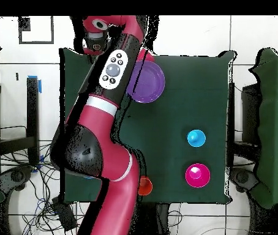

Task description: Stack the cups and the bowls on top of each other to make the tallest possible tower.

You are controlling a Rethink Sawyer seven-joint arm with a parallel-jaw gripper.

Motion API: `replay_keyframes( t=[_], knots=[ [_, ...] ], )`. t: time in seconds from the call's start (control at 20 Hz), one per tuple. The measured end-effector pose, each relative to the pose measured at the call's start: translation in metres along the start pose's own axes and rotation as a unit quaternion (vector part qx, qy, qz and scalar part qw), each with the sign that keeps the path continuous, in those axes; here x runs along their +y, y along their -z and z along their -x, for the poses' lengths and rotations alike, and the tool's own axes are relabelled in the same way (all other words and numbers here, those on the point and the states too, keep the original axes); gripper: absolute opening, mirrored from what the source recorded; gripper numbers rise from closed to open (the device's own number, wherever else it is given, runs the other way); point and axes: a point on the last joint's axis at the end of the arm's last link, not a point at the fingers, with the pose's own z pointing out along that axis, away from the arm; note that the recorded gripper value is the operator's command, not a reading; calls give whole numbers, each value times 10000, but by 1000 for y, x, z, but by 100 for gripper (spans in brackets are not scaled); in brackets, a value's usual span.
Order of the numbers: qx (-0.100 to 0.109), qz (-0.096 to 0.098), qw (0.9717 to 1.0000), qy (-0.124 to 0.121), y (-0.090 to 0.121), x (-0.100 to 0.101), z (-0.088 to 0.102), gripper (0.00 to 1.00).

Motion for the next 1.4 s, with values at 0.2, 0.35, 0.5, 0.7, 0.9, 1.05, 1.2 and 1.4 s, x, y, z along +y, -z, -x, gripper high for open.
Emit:
replay_keyframes(
  t=[0.2, 0.35, 0.5, 0.7, 0.9, 1.05, 1.2, 1.4],
  knots=[
    [188, 68, 9998, -15, 25, 4, -14, 100],
    [257, 102, 9996, -19, 43, 6, -23, 100],
    [325, 73, 9994, -46, 61, 7, -33, 100],
    [337, 8, 9994, -81, 74, 6, -40, 100],
    [280, -56, 9995, -103, 86, 6, -45, 100],
    [234, -67, 9997, -100, 89, 6, -45, 100],
    [144, -129, 9998, -104, 88, 5, -42, 100],
    [15, -255, 9996, -118, 84, 3, -36, 100]
  ],
)
